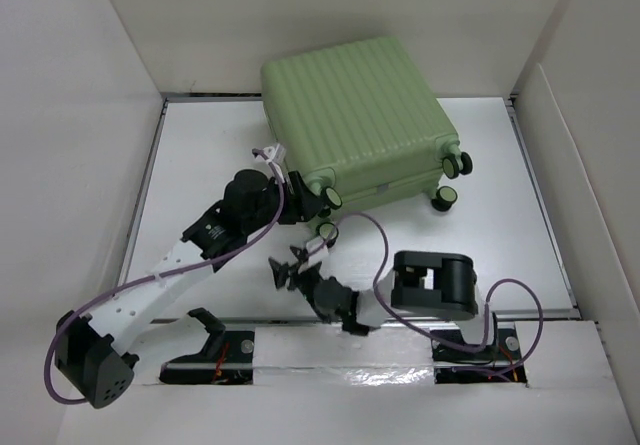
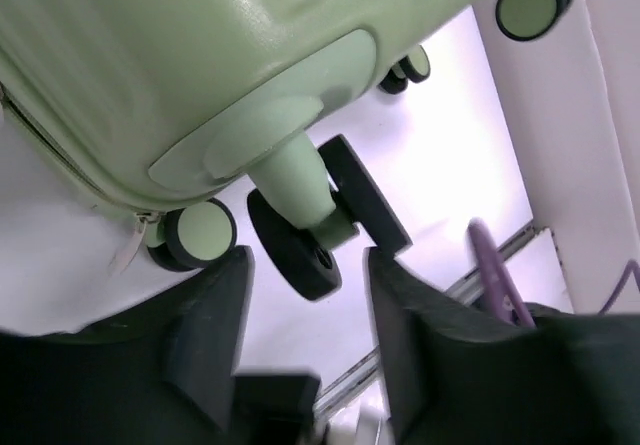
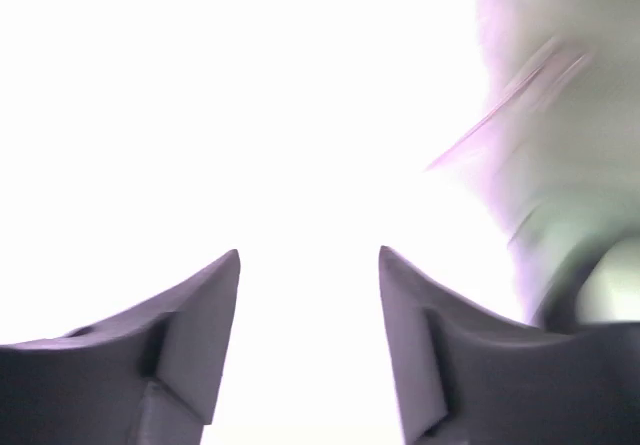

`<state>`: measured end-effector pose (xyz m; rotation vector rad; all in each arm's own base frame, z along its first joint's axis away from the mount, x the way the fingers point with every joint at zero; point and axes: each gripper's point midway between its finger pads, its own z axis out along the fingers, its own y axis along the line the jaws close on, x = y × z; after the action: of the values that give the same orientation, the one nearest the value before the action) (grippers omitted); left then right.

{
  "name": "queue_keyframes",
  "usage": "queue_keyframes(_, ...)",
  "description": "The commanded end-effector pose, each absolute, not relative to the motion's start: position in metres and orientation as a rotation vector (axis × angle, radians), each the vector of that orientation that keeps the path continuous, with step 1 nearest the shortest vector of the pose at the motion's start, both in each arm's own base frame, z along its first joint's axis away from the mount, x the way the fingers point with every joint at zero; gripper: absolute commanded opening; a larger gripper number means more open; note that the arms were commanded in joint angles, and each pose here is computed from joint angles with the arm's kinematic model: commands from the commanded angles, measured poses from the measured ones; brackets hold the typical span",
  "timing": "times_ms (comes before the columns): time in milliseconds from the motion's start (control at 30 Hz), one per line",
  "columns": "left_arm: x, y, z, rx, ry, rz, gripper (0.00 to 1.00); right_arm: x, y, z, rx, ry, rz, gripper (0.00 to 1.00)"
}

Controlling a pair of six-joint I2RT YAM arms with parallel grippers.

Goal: Pack the luggage

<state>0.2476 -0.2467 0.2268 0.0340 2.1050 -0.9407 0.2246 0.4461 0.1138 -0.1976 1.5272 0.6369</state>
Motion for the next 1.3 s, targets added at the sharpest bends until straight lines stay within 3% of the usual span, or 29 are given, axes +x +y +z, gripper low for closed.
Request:
queue_keyframes(0,0.24,-0.253,0.336,0.082,1.712,-1.115,0.53,0.176,0.422,0.205,0.043,1.287,0.988,0.69)
queue_keyframes(33,0.245,-0.236,0.336,0.022,1.689,-1.056,0.54,0.172,0.406,0.184,0.008,1.344,0.927,0.76)
queue_keyframes(100,0.244,-0.224,0.333,-0.016,1.674,-1.018,0.54,0.155,0.394,0.185,-0.012,1.378,0.933,0.81)
queue_keyframes(200,0.242,-0.201,0.316,-0.108,1.657,-0.959,0.53,0.142,0.38,0.159,-0.116,1.484,0.825,0.78)
queue_keyframes(300,0.235,-0.193,0.287,-0.141,1.683,-0.951,0.45,0.135,0.378,0.157,-0.196,1.599,0.756,0.32)
queue_keyframes(333,0.232,-0.194,0.267,-0.136,1.722,-0.951,0.42,0.139,0.369,0.149,-0.27,1.663,0.649,0.04)
queue_keyframes(400,0.23,-0.195,0.245,-0.14,1.77,-0.943,0.32,0.139,0.373,0.171,-0.275,1.683,0.623,0.0)
queue_keyframes(433,0.229,-0.196,0.226,-0.136,1.814,-0.93,0.3,0.145,0.362,0.167,-0.322,1.711,0.523,0.07)
queue_keyframes(467,0.225,-0.201,0.2,-0.105,1.86,-0.941,0.24,0.166,0.353,0.197,-0.358,1.735,0.44,0.59)
queue_keyframes(500,0.225,-0.201,0.2,-0.105,1.86,-0.941,0.23,0.166,0.353,0.197,-0.358,1.736,0.44,0.59)
queue_keyframes(533,0.226,-0.204,0.202,-0.099,1.838,-0.962,0.26,0.173,0.355,0.215,-0.339,1.73,0.45,0.69)
queue_keyframes(567,0.225,-0.207,0.194,-0.073,1.846,-0.968,0.3,0.178,0.352,0.216,-0.366,1.737,0.409,0.78)
queue_keyframes(667,0.228,-0.21,0.196,-0.066,1.821,-0.977,0.46,0.199,0.342,0.225,-0.35,1.749,0.278,0.9)
queue_keyframes(800,0.233,-0.21,0.19,-0.064,1.811,-0.956,0.49,0.22,0.34,0.23,-0.337,1.771,0.223,0.96)
queue_keyframes(1067,0.245,-0.218,0.172,-0.059,1.813,-0.949,0.47,0.265,0.352,0.227,-0.396,1.8,0.169,0.96)
queue_keyframes(1233,0.251,-0.222,0.173,-0.054,1.793,-0.9,0.43,0.293,0.355,0.226,-0.407,1.787,0.133,0.84)
queue_keyframes(1267,0.253,-0.224,0.17,-0.049,1.801,-0.895,0.43,0.298,0.357,0.23,-0.405,1.78,0.14,0.72)
